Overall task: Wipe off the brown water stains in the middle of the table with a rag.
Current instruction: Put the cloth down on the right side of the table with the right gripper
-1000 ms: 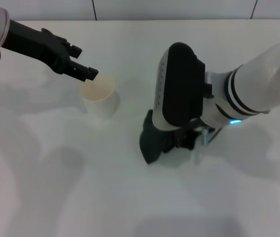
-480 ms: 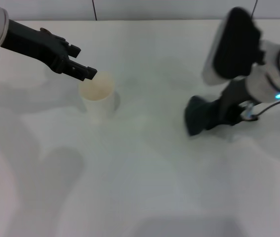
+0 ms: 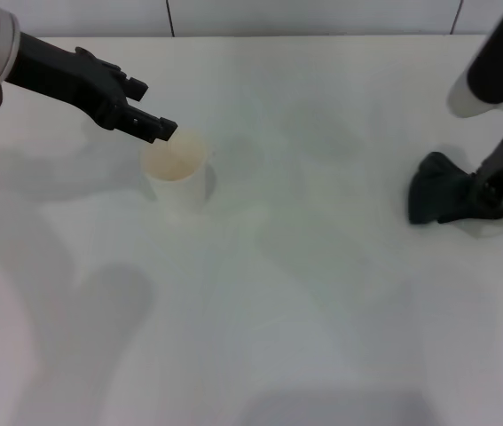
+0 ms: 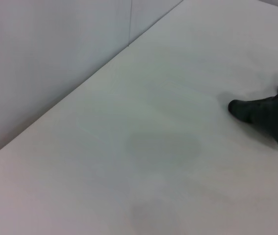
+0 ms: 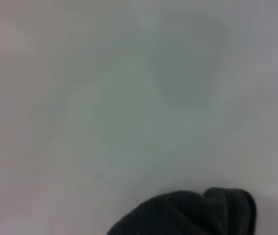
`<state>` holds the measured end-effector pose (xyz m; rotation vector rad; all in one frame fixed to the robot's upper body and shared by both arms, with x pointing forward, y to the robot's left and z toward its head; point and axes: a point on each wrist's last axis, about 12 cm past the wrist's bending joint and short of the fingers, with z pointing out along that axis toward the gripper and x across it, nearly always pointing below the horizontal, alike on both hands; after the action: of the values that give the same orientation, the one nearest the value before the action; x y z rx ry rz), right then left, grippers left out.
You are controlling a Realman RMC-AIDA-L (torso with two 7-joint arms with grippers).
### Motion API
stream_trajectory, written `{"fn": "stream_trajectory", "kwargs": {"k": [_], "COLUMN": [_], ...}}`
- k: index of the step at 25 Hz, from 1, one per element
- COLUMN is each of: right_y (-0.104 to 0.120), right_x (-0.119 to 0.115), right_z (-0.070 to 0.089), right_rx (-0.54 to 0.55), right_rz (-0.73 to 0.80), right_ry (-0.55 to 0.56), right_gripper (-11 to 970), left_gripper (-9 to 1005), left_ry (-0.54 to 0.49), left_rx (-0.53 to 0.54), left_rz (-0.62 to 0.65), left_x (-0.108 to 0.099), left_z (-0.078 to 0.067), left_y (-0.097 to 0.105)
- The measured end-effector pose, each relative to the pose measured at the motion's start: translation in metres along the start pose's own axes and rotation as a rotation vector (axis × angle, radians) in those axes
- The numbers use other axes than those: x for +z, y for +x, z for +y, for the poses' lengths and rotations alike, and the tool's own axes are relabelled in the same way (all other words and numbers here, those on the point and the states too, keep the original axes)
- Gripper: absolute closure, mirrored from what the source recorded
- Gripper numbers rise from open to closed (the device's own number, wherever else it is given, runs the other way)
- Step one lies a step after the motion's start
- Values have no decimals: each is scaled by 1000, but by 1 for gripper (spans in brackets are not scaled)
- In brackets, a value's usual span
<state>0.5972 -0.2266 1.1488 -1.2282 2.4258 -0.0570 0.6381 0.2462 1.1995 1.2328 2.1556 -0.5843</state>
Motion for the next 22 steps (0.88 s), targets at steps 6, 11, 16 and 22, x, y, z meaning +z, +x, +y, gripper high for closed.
{"fn": "stream_trajectory", "kwargs": {"k": [6,11,16,22], "right_y": [2,-3,-3,-3], "right_x": [-3,-4,-10,-17], "right_z": [2,5,0,-2], "right_rx": [20,43,82,89], "right_rz": [8,-30,-64,-70], "right_ry": [-36,-72,-101,-105], "right_gripper": [882,881,816,601], "left_gripper": [163,163,163,163], "left_ry": [0,1,6,5], "left_rx": [2,2,-1,0], "left_rz": [-1,-1,0,0], "left_x": [0,0,1,1], "left_z": [0,0,-1,-1], "left_y": [-1,-1,0,0]}}
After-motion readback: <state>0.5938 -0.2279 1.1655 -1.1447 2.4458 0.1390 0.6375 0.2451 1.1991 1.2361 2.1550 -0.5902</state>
